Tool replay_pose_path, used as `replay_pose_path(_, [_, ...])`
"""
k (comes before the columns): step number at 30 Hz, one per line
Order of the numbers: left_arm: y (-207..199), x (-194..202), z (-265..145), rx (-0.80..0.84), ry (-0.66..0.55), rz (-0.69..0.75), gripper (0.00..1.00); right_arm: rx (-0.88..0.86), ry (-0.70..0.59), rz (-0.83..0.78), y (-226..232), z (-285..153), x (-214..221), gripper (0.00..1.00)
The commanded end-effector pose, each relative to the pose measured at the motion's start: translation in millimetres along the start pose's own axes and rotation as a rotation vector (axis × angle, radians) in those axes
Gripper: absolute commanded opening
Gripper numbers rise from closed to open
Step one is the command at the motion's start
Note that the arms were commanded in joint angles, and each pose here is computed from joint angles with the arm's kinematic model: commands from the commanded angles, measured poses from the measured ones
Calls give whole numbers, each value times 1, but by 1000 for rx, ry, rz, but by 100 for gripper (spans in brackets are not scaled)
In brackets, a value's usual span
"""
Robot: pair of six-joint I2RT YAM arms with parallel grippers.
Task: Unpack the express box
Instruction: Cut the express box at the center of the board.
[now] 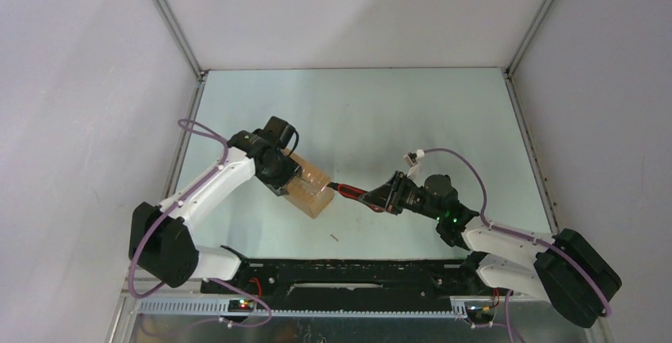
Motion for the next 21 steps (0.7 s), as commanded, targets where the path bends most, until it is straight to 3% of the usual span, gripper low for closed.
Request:
replay_pose_path(1, [7, 17, -5, 5, 106, 62, 13, -114, -92, -10, 23, 3, -20, 0])
replay_pose_path(7, [3, 24, -8, 59, 169, 58, 0, -123, -121, 24, 22, 2, -22, 0])
replay_pose_path(21, [-3, 33, -16, 156, 258, 9, 0, -177, -225, 90, 27, -8, -33, 0])
Point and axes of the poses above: each gripper's point midway between its finger pads, its own z axis out along the fingers, its own y axis along the line the jaws close on, x = y × z, the point moved 5 cm from there along -z, back along the fingers, and after that the axes turned 11 degrees about -z, right-handed, at the moved point
